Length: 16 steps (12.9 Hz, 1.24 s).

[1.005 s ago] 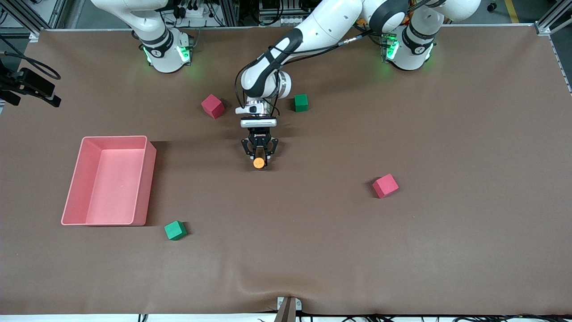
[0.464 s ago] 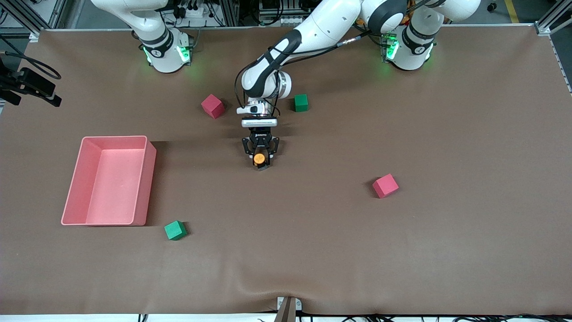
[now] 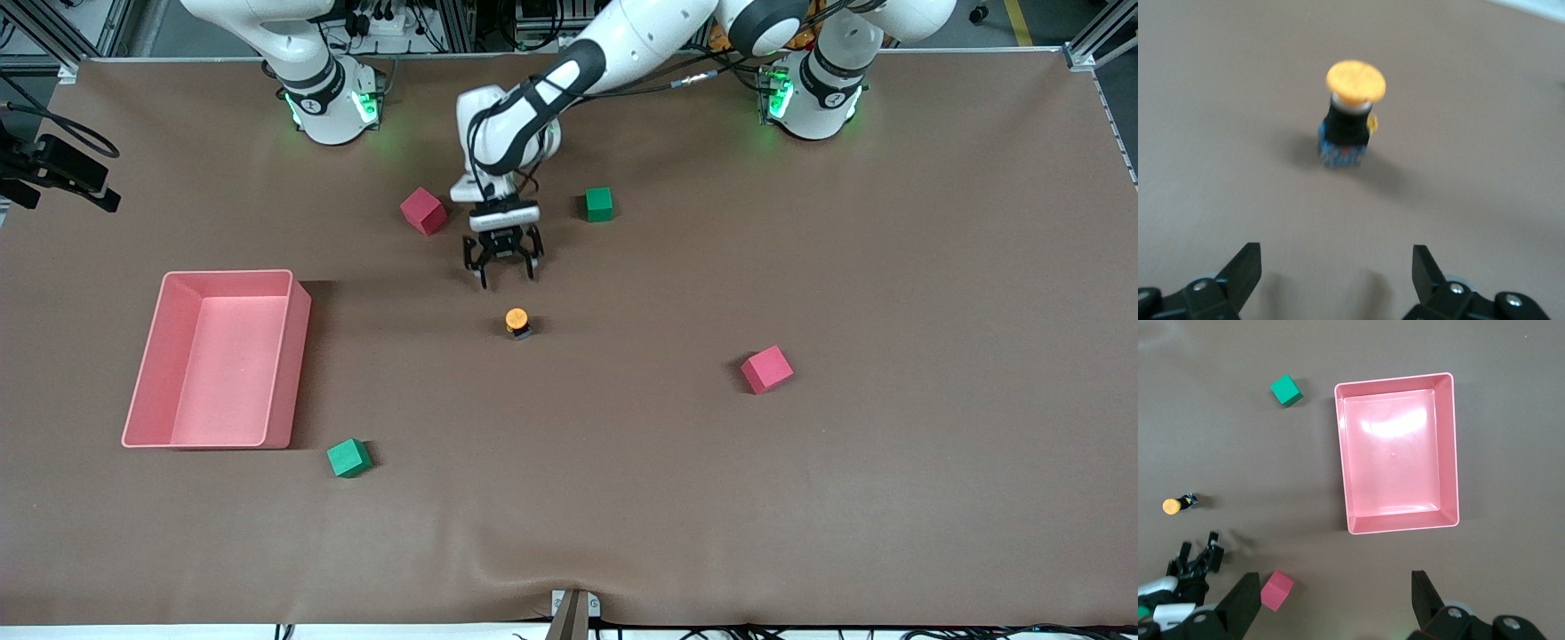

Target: Place and upright button with both arms

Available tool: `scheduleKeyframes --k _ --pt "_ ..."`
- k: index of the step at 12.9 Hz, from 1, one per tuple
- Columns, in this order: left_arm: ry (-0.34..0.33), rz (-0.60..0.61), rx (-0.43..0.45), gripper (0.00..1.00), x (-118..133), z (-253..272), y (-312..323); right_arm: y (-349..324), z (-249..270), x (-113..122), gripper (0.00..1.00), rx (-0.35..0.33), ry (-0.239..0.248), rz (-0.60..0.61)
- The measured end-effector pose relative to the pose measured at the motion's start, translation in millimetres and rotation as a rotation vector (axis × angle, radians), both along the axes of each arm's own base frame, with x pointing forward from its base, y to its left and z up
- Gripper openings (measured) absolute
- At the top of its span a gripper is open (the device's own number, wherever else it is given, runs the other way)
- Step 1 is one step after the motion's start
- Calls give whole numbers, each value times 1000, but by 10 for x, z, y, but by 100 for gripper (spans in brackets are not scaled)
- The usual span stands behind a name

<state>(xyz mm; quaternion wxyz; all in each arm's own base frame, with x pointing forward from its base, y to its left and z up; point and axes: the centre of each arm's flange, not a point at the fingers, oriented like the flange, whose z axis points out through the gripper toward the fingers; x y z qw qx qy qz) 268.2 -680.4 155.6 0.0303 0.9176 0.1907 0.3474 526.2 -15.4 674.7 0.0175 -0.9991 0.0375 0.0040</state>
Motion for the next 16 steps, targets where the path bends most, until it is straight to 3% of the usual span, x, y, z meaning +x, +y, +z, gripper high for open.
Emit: scheduleKeyframes --k 3,5,7,11,16 --pt "167 103 -95 100 -49 706 -121 -4 -2 -3 100 0 3 -1" --pt "285 135 -129 100 78 1358 -98 -10 -3 -4 100 0 3 -2" --pt "390 128 -135 100 434 2208 149 -15 -3 -5 100 0 4 -3" --pt "475 87 -102 100 1323 3702 1256 -16 1 -9 100 1 4 -3" --pt "587 0 -52 100 2372 4560 3099 -24 5 -13 100 1 5 -4"
